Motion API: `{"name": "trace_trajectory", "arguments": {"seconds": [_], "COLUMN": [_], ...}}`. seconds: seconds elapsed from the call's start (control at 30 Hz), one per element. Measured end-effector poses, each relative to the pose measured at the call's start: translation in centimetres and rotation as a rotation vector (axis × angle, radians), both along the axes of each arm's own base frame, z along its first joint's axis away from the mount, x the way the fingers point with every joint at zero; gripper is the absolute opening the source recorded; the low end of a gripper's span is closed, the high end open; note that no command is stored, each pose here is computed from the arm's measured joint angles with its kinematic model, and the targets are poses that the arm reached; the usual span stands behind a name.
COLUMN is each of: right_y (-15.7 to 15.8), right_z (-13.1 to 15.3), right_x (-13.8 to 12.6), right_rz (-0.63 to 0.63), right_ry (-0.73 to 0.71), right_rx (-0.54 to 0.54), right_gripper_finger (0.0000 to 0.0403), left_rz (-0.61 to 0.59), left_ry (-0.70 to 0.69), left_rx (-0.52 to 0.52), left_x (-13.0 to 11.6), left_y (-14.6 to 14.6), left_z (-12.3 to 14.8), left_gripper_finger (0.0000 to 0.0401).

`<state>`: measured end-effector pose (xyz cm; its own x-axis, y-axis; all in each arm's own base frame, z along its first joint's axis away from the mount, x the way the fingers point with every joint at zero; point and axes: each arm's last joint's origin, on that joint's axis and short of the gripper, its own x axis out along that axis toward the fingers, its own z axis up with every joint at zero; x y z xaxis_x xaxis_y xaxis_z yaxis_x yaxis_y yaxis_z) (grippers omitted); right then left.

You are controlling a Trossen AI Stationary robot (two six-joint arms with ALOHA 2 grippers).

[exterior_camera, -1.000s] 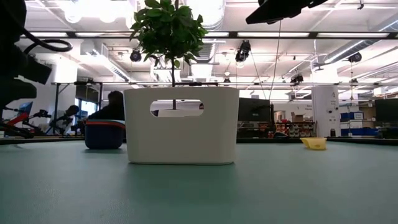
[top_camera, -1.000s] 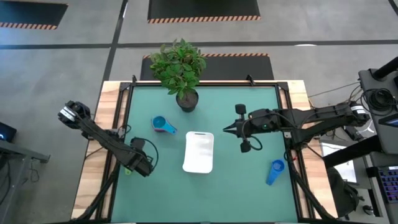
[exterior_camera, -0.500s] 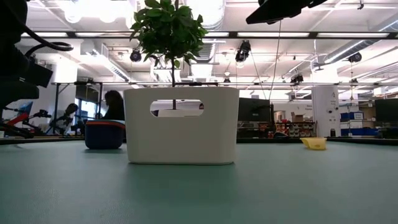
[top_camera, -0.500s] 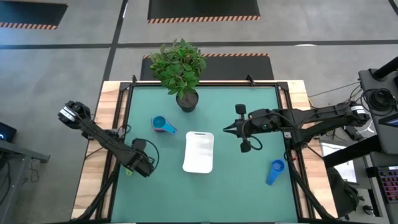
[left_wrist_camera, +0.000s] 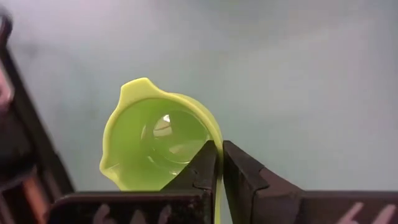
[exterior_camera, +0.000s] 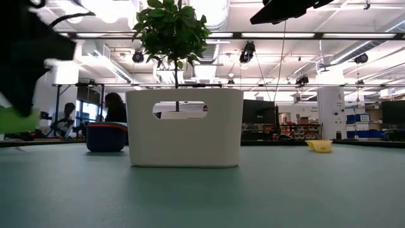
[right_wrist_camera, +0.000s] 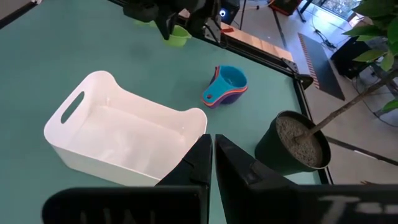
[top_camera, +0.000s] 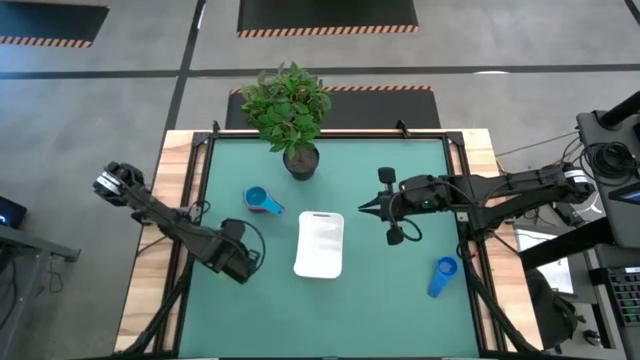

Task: Nest measuring cups in basket
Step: Stack the green measuring cup on top of the light blue measuring cup

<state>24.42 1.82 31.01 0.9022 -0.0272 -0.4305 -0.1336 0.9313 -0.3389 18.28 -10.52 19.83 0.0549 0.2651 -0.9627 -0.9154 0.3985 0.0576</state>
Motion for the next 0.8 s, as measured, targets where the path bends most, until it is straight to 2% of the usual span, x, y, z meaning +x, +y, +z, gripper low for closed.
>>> {"name": "trace_trajectory", "arguments": {"seconds": [0.2, 0.33, 0.8], "right_y": [0.0, 0.0, 0.0], "right_z": [0.0, 0.0, -0.1], "right_x": [0.0, 0.0, 0.0], "right_rz": [0.001, 0.000, -0.004], "right_ry": [0.000, 0.000, 0.008], "right_rx": [-0.001, 0.000, 0.009], "right_gripper_finger": [0.0009, 0.0009, 0.0009], "left_rz": [-0.090, -0.140, -0.189], "left_ry": [-0.093, -0.104, 0.001], "left_rx": [0.066, 0.103, 0.154], "left_x": [2.5, 3.7, 5.5], "left_y": [1.2, 2.7, 10.0], "left_z": [2.7, 3.9, 4.3], "left_gripper_finger": [0.0001, 0.0000, 0.0000]}}
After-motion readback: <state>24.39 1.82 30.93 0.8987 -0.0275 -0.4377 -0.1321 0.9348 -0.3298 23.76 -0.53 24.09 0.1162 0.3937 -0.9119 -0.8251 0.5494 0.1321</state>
